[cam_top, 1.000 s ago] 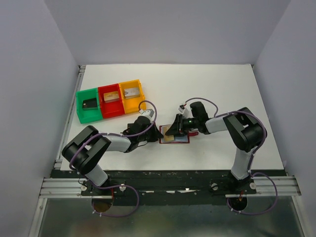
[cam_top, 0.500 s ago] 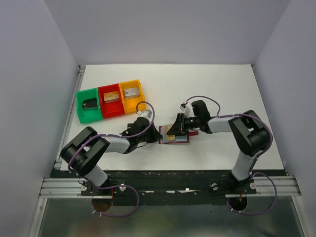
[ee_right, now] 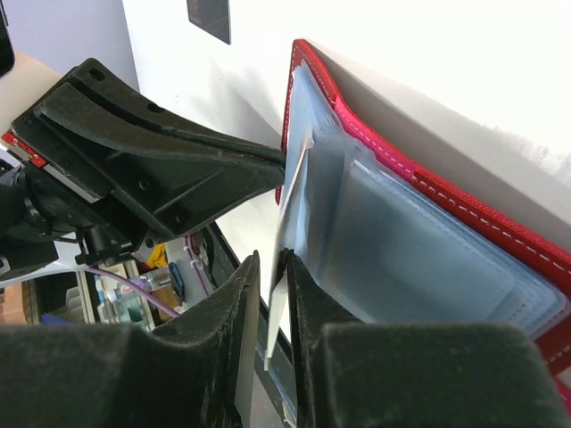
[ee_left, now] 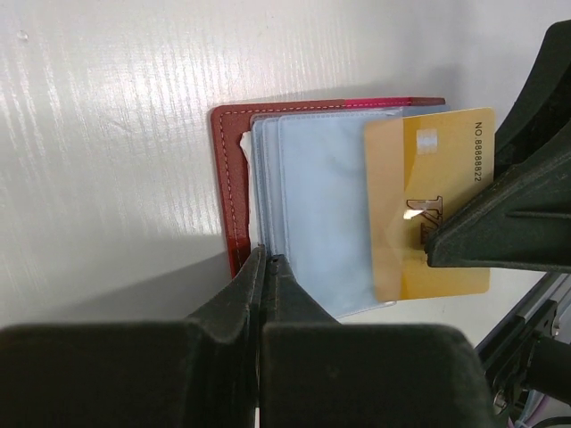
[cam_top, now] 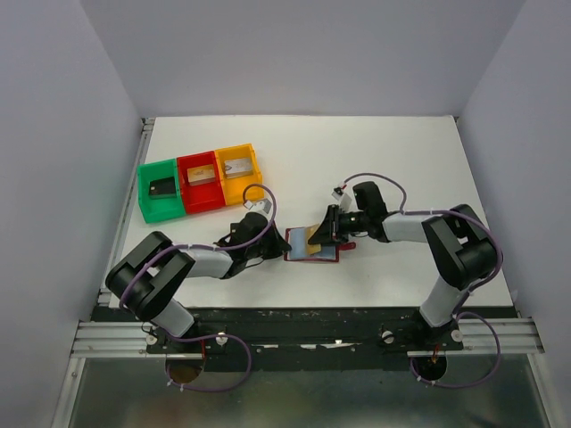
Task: Take the credit cards out of the card holder
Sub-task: Remove the credit card from the card holder, then place the credit card at the center of the board.
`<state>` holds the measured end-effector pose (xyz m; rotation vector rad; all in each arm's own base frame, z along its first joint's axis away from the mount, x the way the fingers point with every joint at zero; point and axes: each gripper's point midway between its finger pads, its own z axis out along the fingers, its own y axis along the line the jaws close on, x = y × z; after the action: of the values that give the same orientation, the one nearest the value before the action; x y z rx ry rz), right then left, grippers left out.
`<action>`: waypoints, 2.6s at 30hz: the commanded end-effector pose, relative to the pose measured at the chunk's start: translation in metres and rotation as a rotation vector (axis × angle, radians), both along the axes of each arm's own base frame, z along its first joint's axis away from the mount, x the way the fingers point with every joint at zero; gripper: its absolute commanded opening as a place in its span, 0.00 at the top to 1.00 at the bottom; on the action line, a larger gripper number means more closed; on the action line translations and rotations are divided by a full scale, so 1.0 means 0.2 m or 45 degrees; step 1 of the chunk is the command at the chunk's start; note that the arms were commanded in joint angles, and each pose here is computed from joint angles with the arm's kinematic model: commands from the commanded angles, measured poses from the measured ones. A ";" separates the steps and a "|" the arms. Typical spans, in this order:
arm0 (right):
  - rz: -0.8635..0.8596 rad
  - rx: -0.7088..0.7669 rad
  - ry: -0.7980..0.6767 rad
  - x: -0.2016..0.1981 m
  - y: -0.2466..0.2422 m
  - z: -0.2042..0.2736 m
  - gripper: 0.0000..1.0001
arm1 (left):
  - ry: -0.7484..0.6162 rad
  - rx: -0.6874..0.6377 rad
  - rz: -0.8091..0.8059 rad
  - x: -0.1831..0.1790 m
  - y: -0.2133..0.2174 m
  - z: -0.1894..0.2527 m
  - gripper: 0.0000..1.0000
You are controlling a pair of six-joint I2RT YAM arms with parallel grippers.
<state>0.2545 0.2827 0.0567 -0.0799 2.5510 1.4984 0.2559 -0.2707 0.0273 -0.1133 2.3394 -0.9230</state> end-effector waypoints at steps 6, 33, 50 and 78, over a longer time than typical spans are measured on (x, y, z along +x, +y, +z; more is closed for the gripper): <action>-0.025 -0.047 -0.013 -0.01 -0.06 -0.02 0.78 | 0.089 0.154 0.036 -0.07 0.14 -0.13 1.00; -0.248 -0.420 -0.188 0.06 -0.35 0.13 0.99 | -0.108 0.137 -0.056 0.03 0.06 0.18 0.65; 0.290 0.096 -0.656 -0.30 -0.08 0.69 0.99 | -0.527 -0.281 -0.231 -0.12 -0.01 0.82 0.17; 0.651 0.248 -0.620 -0.58 0.04 0.79 1.00 | -0.800 -0.633 -0.683 -0.44 -0.04 1.11 0.27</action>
<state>0.1489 0.2857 0.2026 -0.9201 2.0945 1.5525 0.1827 -0.2734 0.2361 0.4552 1.6084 -1.4392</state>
